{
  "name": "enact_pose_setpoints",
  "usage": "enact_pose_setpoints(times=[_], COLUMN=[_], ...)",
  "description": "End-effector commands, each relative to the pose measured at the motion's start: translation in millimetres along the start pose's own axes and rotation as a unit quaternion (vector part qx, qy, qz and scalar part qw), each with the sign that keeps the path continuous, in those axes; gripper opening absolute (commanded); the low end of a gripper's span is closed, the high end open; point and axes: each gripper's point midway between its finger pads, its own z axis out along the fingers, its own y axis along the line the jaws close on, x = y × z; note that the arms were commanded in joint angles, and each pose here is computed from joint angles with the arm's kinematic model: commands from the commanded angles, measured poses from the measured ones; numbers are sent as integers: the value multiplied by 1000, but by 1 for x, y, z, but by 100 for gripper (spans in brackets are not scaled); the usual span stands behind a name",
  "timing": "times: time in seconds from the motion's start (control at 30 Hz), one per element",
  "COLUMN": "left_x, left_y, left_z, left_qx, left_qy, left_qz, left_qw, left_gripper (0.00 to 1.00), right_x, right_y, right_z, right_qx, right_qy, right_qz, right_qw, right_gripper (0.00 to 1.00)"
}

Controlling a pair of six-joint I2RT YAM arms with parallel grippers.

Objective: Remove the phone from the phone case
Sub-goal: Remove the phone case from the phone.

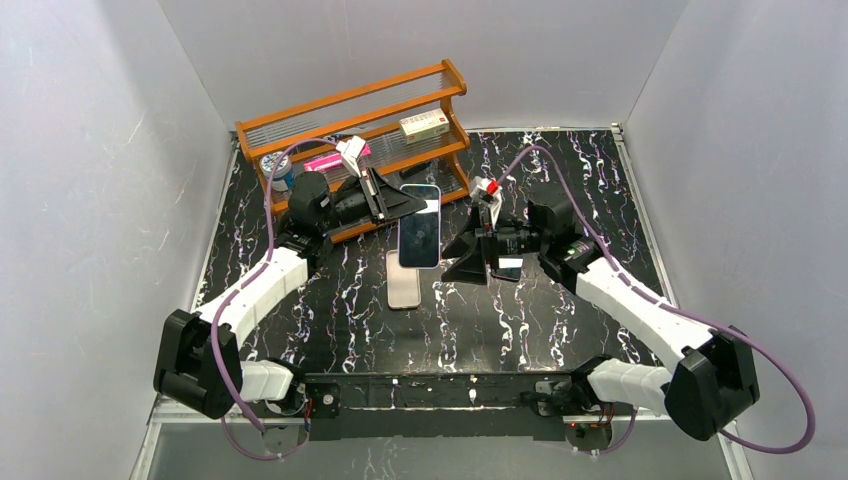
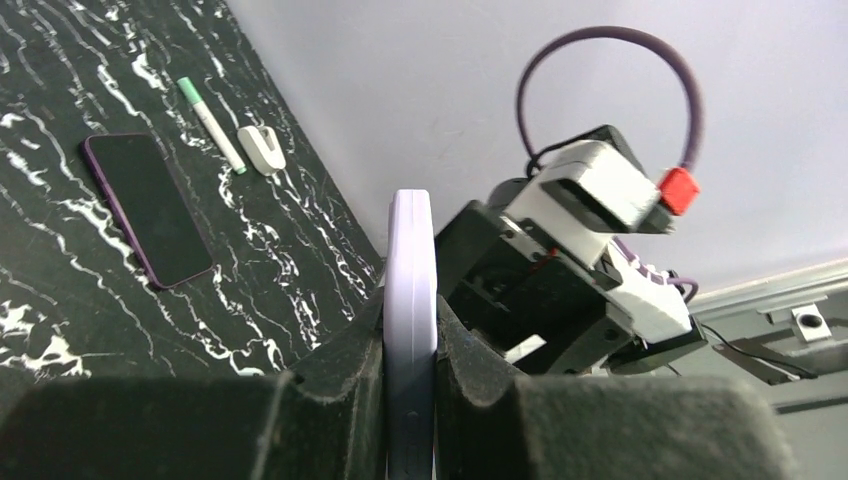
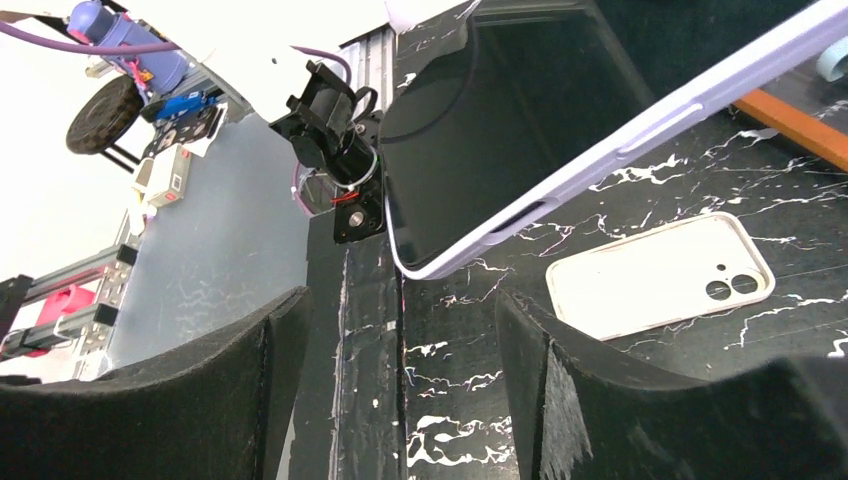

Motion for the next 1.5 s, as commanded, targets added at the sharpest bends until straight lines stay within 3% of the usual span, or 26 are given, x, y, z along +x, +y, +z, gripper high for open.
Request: enact_pose_setpoints(times=[0.0, 0.37, 0.77, 0.87, 1.07, 1.17, 1.47], left_x=[-10, -6, 2, 4, 6, 6, 11], left_y=[-57, -63, -60, -56, -58, -60, -61], left_z=[0, 6, 15, 19, 24, 25, 28], left_qx=[85, 98, 99, 94, 97, 98, 97], left_qy=[-5, -2, 17, 28, 45, 51, 68], left_qz=[56, 42, -11, -51, -79, -95, -126], left_qw=[995, 994, 995, 994, 991, 989, 985], left_gripper=[0, 0, 0, 0, 0, 0, 0], right_x=[-14, -18, -25, -24, -25, -26, -24], right_y=[10, 7, 7, 4, -4, -9, -37], right_z=[9, 16, 19, 19, 22, 23, 17], right_qx=[-41, -57, -71, -71, -60, -49, 32], right_qy=[-8, -11, -16, -10, -3, -2, 14], right_qz=[-44, -54, -85, -91, -105, -114, -171], right_qw=[998, 997, 994, 993, 993, 992, 985], right_gripper=[74, 65, 35, 30, 7, 1, 1])
